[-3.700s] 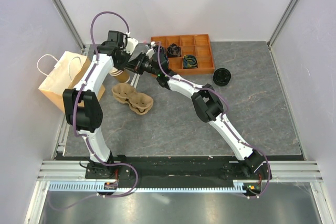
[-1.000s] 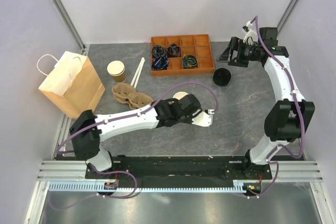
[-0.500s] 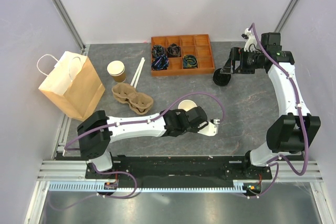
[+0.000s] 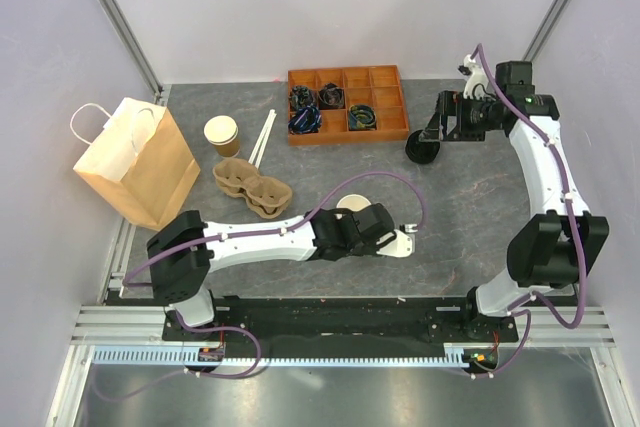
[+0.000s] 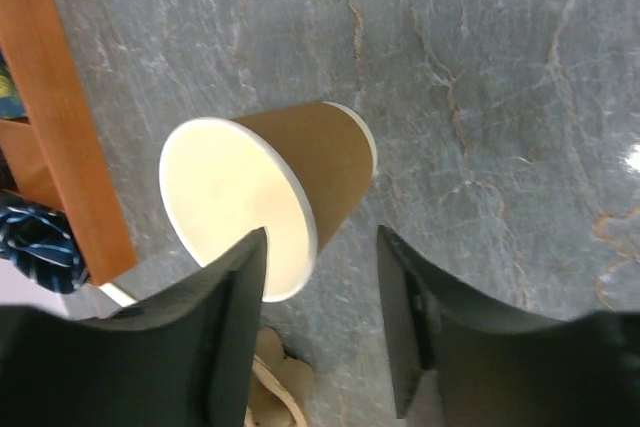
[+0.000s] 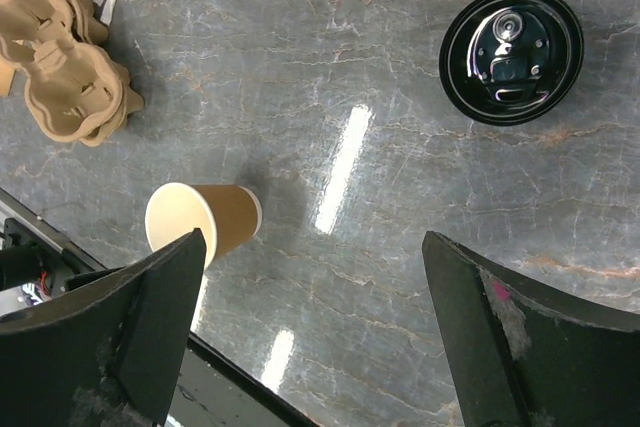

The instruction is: Pack the takeout coffee

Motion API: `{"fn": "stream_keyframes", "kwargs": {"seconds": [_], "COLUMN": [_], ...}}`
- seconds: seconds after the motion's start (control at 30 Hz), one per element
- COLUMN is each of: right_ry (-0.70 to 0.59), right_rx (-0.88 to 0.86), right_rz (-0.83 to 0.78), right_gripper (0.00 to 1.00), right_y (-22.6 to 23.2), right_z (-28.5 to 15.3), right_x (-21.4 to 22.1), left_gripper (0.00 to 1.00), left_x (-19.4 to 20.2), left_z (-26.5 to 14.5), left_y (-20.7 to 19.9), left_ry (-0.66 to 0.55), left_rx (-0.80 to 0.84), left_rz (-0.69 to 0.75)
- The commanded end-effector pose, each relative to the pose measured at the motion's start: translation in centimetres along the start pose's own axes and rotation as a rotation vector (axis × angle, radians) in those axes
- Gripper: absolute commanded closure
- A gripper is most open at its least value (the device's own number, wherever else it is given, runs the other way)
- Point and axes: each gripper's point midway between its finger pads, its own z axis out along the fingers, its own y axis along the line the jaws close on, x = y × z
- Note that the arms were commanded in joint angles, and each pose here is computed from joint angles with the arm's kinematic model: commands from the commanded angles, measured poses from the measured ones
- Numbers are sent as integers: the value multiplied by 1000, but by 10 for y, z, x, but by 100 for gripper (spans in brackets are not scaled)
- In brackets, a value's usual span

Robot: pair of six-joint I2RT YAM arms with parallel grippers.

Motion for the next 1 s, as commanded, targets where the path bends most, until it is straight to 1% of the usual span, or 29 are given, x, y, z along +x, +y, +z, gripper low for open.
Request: {"fn": "stream_keyframes", "kwargs": {"seconds": [0.0, 0.03, 0.07, 0.1, 0.13, 0.17, 0.2, 0.23, 0.27, 0.3, 0.37, 0.4, 0.43, 0.5, 0.6, 0.63, 0.67, 0.8, 0.97], "right_ry": [-21, -17, -29, 28, 47, 33, 97, 114, 118, 137, 150, 170, 182, 208, 237, 243, 241, 262, 267], "right_rx": [23, 34, 49, 73, 95, 123, 170, 185, 201, 217, 243, 247, 255, 261, 265, 264, 264, 260, 262], "right_rz": [-69, -85, -115, -134, -148, -178, -163, -191, -208, -210, -238, -235, -235, -235, -230, -227, -227, -208, -186], "right_gripper": [2, 2, 2, 3, 4, 5, 7, 7, 8, 9, 9, 11, 13, 16, 21, 23, 28, 34, 39], "right_y": [-5, -8, -10, -23, -29, -32, -48, -55, -59, -67, -76, -83, -88, -98, -111, -114, -116, -129, -141], "right_z": [-4, -3, -7, 1, 1, -3, 4, 6, 6, 11, 14, 21, 24, 35, 50, 54, 58, 79, 96], "right_x": [-17, -19, -29, -23, -25, -39, -31, -32, -36, -35, -36, -34, -33, -31, -29, -28, -29, -25, -22], "left_gripper": [37, 31, 27, 22, 15, 13, 11, 7, 6, 6, 7, 8, 7, 6, 5, 4, 4, 0, 0], "left_x": [-25, -37, -42, -33, -50, -53, -41, -54, -54, -45, -46, -37, -35, -20, -6, 1, 3, 19, 28], "left_z": [-37, -48, -60, -67, -83, -93, -102, -120, -127, -133, -149, -157, -158, -157, -155, -153, -151, -143, -141], "left_y": [18, 24, 28, 31, 40, 47, 65, 77, 87, 104, 119, 133, 136, 145, 137, 126, 122, 91, 88], "left_ry": [-90, -133, -164, -143, -224, -258, -258, -344, -369, -381, -438, -458, -478, -474, -469, -455, -454, -422, -400], "left_rx": [-1, 11, 40, 89, 156, 192, 210, 256, 266, 256, 276, 263, 276, 260, 295, 311, 317, 369, 341], "left_rz": [-101, -122, -141, -192, -234, -277, -374, -414, -455, -537, -616, -701, -738, -822, -853, -859, -865, -879, -875]}}
